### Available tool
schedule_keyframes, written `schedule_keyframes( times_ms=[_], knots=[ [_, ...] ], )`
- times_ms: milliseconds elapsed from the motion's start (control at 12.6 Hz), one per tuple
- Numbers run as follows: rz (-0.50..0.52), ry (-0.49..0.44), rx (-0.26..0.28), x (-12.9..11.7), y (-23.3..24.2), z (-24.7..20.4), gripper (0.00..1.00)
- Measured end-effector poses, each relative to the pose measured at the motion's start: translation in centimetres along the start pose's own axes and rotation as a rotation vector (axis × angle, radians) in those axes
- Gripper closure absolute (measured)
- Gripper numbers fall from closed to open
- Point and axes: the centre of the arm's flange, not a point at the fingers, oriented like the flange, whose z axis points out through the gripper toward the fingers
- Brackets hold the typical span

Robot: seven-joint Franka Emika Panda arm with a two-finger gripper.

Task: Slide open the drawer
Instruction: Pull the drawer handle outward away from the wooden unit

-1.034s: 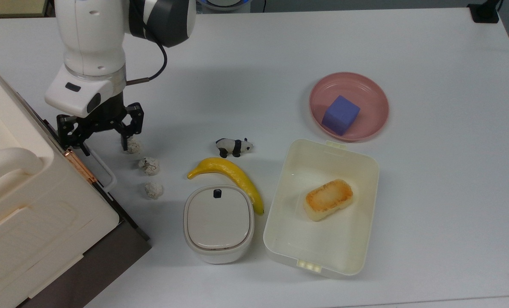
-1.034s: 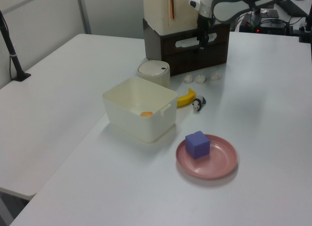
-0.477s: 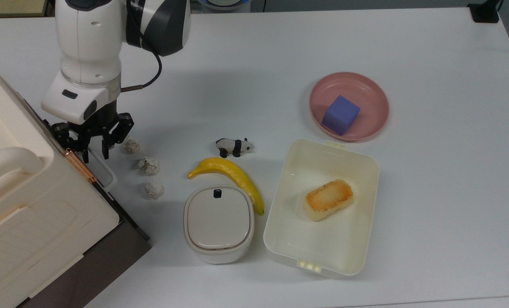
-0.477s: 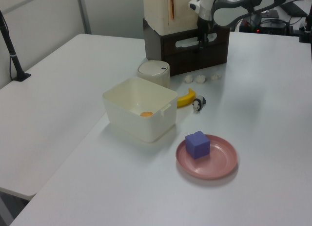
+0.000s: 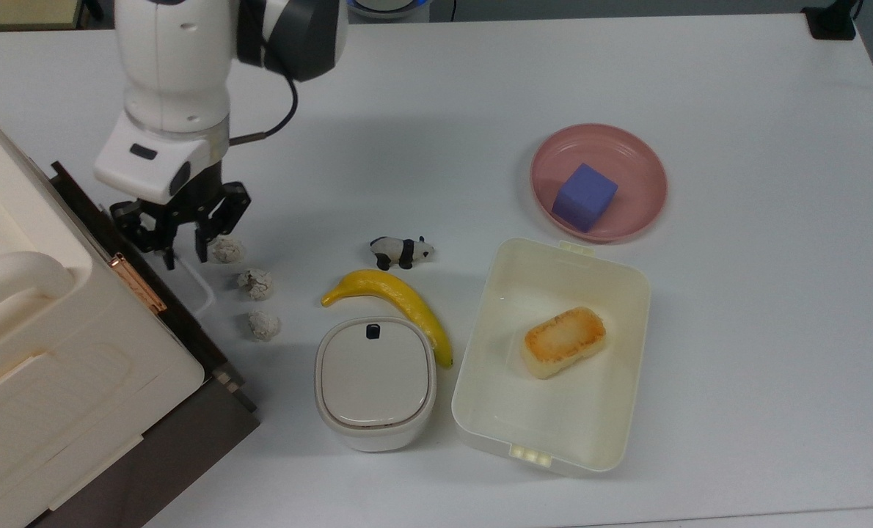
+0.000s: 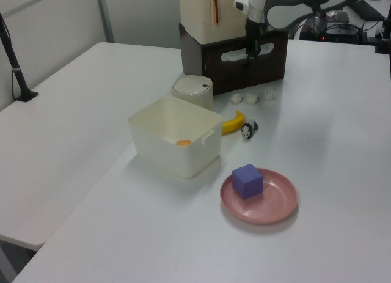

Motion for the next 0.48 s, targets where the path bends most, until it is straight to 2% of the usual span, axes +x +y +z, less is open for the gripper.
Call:
schedule_keyframes(
  times_ms=[477],
  knots=[
    [-0.097,-0.122,0.109,2.6,-7.9,-4.4,0.65]
  ],
)
